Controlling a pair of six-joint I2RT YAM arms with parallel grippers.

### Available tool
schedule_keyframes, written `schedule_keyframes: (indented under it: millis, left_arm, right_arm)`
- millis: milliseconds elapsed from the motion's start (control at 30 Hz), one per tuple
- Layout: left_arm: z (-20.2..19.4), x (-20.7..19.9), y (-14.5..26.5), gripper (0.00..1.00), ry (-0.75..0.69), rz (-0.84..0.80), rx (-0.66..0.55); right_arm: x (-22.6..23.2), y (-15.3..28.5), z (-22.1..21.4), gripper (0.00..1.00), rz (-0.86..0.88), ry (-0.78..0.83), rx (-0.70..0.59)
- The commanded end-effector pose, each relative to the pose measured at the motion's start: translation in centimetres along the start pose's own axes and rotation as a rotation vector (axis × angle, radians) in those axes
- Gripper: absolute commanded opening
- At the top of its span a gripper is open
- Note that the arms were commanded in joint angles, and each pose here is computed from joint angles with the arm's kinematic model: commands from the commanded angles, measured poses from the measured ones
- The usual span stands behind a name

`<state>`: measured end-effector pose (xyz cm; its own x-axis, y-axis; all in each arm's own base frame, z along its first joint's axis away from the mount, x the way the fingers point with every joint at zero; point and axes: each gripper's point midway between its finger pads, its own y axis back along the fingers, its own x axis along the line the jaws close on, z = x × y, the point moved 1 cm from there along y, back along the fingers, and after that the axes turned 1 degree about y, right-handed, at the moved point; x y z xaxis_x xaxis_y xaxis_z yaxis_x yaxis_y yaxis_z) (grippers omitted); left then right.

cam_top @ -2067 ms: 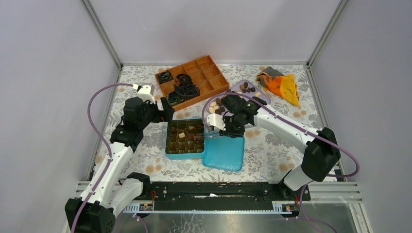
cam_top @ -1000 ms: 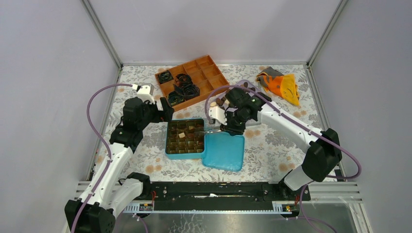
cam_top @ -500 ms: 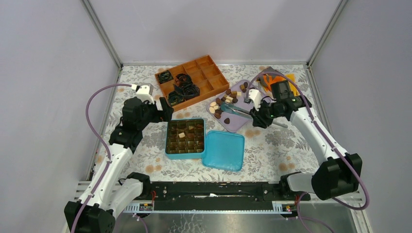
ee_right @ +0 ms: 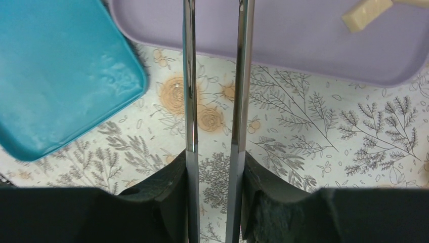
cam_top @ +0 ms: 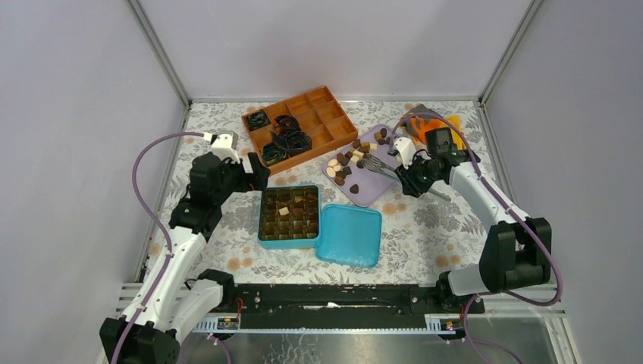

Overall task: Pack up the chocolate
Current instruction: Pick up the fake chocolate from the plate.

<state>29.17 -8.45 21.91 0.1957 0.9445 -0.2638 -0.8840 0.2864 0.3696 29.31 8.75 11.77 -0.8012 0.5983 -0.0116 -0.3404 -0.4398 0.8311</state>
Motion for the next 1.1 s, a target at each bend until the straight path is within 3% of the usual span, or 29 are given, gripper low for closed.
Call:
schedule_keyframes:
  millis: [0,433,1067]
  left_arm:
    - [0.3,0.4,0.2,0.99,-0.02,0.011,-0.021]
    - [0.3,0.3,0.1,0.99,-0.02,0.008,-0.022]
    - [0.2,0.2,0.0,0.99,-0.019,0.002,-0.016]
  right_arm:
    - [-2.7,-0.3,0.6,0.39,-0.103,-0.032,0.009]
    - [-4.9,-2.9,-0.2,0.4,-0.1,-0.096,0.12]
    - [-6.3,-5.3,0.5,0.42,-0.053,-0.134,0.15]
